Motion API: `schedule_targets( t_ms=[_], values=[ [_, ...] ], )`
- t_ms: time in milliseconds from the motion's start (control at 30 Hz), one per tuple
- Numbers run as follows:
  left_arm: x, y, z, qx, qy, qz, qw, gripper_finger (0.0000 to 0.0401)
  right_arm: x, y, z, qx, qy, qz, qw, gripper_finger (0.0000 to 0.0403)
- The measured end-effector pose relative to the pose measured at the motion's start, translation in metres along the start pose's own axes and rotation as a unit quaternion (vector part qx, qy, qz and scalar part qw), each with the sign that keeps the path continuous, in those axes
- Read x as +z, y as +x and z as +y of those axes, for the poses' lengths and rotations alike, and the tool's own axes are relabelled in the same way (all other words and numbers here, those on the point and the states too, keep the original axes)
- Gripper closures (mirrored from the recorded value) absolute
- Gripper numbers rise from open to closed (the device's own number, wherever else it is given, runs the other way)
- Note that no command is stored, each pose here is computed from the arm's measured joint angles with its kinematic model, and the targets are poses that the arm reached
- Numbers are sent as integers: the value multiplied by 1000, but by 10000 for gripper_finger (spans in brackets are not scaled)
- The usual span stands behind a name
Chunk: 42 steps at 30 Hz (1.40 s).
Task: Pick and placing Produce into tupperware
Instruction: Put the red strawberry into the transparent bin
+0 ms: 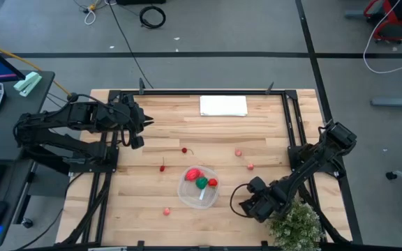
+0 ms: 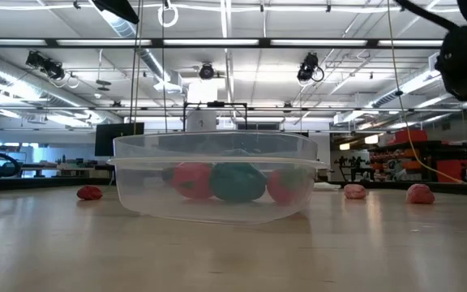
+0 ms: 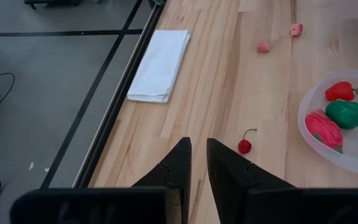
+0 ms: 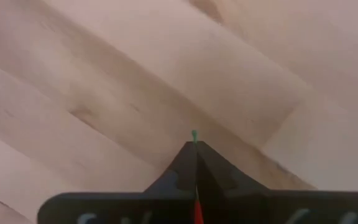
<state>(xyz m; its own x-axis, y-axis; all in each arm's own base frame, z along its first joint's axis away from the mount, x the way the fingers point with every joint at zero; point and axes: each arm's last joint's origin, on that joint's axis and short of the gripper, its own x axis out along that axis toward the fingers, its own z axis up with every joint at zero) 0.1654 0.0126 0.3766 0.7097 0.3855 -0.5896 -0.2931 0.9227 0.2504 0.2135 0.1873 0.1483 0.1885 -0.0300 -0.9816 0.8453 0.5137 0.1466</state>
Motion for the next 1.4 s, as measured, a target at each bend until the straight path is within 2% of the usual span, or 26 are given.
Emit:
schedule_targets(
  t_ms=[167,267,467,600,700,833,1000,1167,1300,1400],
  values=[
    [1,0,0,0,-1,-3,1000,349,6,-7,10,34,-8,-86,996,400],
    [2,0,0,0,-4,-11,1000,352,16,-13,21,75,-16,-172,982,400],
    [5,0,0,1,-11,-27,1000,351,58,-22,54,167,-37,-350,921,401],
    [6,0,0,1,-11,-27,1000,347,96,-31,72,192,-85,-411,887,401],
    [6,0,0,1,-11,-27,1000,347,121,-35,77,211,-109,-417,877,401],
    [5,0,0,0,-10,-27,1000,352,137,-17,81,229,-128,-382,886,401],
    [5,0,0,1,-6,-23,1000,355,124,12,97,289,-155,-336,883,401],
    [5,0,0,1,8,-23,1000,352,105,6,113,289,-200,-352,867,401],
    [5,0,0,1,9,-23,1000,351,101,7,112,250,-240,-332,878,401],
    [5,0,0,1,9,-23,1000,354,100,14,109,245,-240,-289,894,400]
  ],
)
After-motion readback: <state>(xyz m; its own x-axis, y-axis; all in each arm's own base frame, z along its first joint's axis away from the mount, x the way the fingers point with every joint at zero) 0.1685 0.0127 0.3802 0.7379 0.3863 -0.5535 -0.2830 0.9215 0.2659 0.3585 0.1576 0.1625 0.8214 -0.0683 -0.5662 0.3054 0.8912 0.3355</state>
